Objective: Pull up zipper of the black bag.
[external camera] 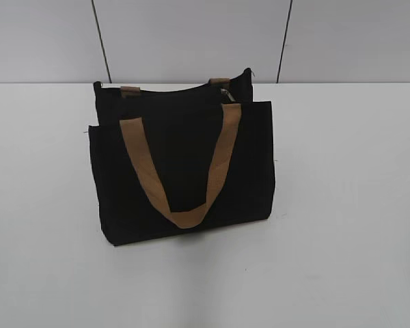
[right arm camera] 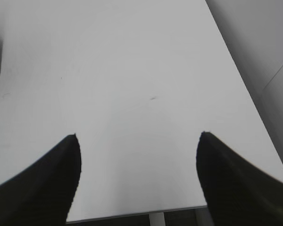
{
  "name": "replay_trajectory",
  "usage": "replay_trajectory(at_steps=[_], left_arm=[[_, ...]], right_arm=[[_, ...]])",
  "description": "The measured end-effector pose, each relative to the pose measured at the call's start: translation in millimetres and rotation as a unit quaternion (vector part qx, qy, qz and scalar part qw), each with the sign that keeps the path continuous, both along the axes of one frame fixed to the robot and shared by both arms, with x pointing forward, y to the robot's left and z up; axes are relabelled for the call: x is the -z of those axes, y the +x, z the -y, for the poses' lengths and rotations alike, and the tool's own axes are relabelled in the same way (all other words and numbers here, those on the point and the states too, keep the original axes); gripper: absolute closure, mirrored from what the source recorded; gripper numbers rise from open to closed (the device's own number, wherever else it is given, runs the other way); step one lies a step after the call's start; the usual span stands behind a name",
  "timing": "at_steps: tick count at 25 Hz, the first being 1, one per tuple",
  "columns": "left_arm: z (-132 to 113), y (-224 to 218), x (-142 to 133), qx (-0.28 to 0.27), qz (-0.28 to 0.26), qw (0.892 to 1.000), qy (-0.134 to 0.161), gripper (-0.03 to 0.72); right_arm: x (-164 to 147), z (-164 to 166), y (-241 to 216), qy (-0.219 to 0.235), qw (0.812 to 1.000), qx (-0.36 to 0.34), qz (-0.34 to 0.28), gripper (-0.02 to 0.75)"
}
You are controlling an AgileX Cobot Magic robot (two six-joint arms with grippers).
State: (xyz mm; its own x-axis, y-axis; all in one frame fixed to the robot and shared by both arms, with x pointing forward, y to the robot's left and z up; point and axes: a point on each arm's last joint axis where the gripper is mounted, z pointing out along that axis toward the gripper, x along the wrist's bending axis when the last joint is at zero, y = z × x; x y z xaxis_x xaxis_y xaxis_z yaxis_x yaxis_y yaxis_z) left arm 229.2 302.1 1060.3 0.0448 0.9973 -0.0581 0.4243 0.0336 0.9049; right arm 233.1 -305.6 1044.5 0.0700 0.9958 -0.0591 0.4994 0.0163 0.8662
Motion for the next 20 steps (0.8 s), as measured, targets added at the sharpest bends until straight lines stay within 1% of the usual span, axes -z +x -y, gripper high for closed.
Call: replay_trajectory(at_steps=[13, 20], left_arm=[[0.0, -0.1, 0.0, 0.0, 0.0, 1.0, 0.0, 0.435], [0.0, -0.1, 0.0, 0.0, 0.0, 1.0, 0.0, 0.446]], right_arm=[[0.0, -0.1, -0.1, 0.0, 1.0, 0.006, 0.0, 0.149], [0.0, -0.1, -0.1, 0.0, 1.0, 0.006, 0.0, 0.149]])
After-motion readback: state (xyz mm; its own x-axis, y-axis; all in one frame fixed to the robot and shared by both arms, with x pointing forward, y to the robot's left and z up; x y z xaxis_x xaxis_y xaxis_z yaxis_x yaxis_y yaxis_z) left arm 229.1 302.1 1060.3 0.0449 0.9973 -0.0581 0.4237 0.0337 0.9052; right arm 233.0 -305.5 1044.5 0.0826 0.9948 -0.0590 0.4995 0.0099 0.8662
